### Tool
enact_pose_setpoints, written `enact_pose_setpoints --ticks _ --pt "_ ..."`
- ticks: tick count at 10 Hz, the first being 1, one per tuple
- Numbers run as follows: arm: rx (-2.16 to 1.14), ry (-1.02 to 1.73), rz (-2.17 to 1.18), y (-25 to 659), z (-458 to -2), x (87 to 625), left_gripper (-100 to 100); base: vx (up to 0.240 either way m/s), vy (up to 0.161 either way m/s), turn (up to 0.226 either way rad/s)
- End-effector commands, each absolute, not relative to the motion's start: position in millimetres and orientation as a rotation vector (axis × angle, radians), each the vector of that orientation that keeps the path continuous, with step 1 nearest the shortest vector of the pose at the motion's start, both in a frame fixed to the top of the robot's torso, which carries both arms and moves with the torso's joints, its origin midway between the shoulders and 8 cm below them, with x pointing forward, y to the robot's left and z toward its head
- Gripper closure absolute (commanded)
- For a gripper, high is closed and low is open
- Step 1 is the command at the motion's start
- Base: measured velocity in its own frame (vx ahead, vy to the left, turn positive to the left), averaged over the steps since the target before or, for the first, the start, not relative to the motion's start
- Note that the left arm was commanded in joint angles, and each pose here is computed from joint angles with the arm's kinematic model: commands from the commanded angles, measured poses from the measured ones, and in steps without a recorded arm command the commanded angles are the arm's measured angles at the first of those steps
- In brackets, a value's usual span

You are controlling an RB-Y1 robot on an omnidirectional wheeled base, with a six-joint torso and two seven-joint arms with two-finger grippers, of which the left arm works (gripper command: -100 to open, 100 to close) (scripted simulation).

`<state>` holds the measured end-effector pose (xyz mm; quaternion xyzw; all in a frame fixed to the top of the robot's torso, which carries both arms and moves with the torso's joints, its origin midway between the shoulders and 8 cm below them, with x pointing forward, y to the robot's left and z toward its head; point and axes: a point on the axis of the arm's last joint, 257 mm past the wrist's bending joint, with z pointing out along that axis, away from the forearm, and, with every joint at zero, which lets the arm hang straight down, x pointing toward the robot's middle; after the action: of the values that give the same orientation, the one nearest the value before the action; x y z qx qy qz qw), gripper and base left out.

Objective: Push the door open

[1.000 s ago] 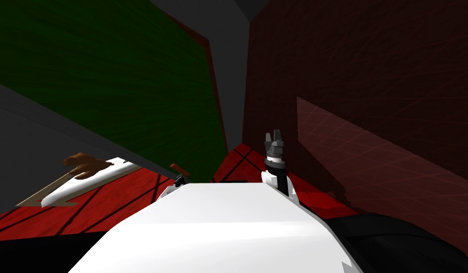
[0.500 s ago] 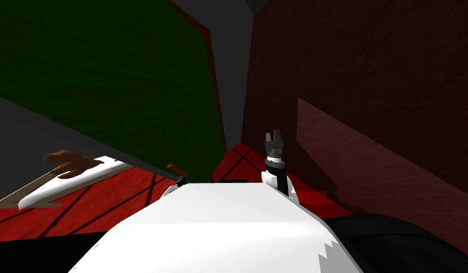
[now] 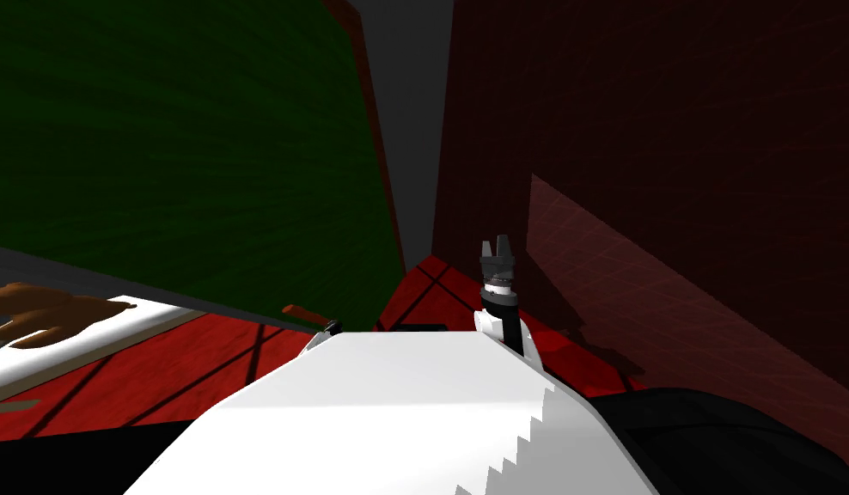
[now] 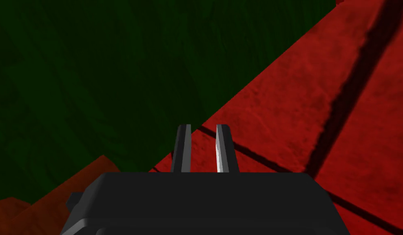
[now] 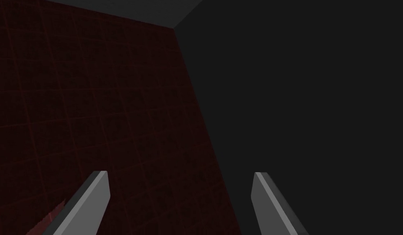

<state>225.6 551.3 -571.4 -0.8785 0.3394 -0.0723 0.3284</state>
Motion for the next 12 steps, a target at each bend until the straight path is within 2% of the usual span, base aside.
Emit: enact_pose_setpoints --ticks 1,12 --pt "-2.291 0.914 -0.15 552 -572 222 -100 -0.054 -0.024 -0.048" --pt "-2.048 1.202 0.344 576 -560 187 -100 -0.047 -0.031 -0.08"
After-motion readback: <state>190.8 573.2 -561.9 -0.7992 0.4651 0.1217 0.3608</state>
